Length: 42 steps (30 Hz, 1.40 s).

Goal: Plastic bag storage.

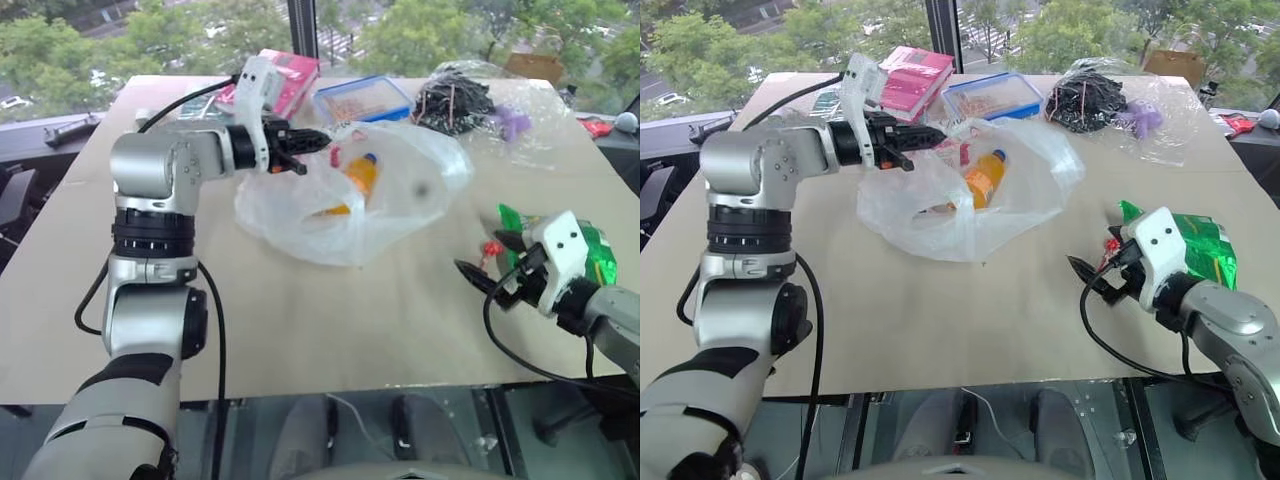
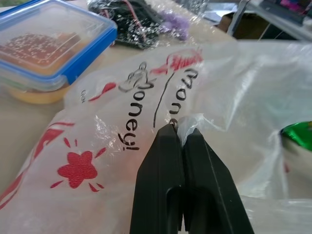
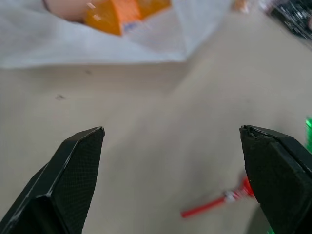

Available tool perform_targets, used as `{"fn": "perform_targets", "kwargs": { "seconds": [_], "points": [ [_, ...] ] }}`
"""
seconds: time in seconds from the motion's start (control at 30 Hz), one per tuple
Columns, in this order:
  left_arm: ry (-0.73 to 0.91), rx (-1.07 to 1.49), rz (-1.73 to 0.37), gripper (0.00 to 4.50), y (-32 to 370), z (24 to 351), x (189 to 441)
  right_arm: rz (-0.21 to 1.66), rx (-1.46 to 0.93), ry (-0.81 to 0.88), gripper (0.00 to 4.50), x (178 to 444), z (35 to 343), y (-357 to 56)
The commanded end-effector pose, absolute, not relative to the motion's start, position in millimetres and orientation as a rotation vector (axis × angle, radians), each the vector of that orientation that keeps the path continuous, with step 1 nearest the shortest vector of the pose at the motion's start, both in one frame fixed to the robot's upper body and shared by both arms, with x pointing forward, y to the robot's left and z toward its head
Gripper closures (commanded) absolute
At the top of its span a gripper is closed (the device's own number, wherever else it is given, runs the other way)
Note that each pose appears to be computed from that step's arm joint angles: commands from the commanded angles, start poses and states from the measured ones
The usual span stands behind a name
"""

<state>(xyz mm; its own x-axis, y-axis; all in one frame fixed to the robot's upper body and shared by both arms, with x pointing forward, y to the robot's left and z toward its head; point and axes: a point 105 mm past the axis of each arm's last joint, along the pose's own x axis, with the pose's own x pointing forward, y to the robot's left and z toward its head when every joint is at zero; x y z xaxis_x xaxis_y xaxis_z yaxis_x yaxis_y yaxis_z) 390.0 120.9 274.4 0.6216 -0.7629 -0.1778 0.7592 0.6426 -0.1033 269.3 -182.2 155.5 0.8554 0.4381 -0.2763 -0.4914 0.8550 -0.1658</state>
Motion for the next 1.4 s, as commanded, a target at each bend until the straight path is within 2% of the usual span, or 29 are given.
{"fn": "perform_targets", "kwargs": {
  "seconds": [0.03, 0.17, 0.3, 0.43, 0.77, 0.87, 1.03, 1.17, 1.2, 1.23, 1.27, 1.3, 1.4],
  "points": [
    [0.138, -0.027, -0.935, 4.46, 106, 296, 378, 0.300, -0.137, 0.289, 0.00, 276, 150, -197],
    [0.142, -0.061, -0.957, 4.46, 94, 292, 371, 0.207, -0.010, 0.311, 0.00, 280, 149, -198],
    [0.132, -0.102, -1.003, 4.46, 78, 293, 361, 0.126, 0.067, 0.386, 0.00, 289, 132, -199],
    [0.153, -0.142, -1.048, 4.46, 69, 288, 354, 0.023, 0.035, 0.445, 0.00, 293, 113, -213],
    [0.176, -0.169, -1.133, 4.46, 48, 287, 340, 0.033, 0.007, 0.449, 0.00, 290, 103, -218],
    [0.185, -0.156, -1.139, 4.50, 49, 288, 341, 0.095, 0.014, 0.443, 0.88, 298, 102, -201],
    [0.182, -0.115, -1.136, 4.50, 54, 290, 339, 0.147, 0.033, 0.445, 0.88, 309, 93, -181],
    [0.175, -0.100, -1.105, 4.50, 58, 288, 341, 0.139, -0.004, 0.454, 2.59, 316, 85, -180],
    [0.170, -0.085, -1.099, 4.50, 57, 287, 340, 0.145, -0.011, 0.454, 3.25, 316, 84, -181],
    [0.166, -0.077, -1.098, 4.50, 58, 288, 339, 0.150, -0.015, 0.450, 3.53, 316, 84, -182],
    [0.164, -0.080, -1.097, 4.50, 61, 288, 338, 0.150, -0.029, 0.445, 4.09, 317, 84, -182],
    [0.164, -0.072, -1.078, 4.50, 65, 286, 338, 0.150, -0.043, 0.445, 4.44, 316, 83, -186],
    [0.162, -0.066, -1.034, 4.50, 74, 282, 338, 0.204, -0.065, 0.391, 4.44, 312, 91, -187]
  ]
}}
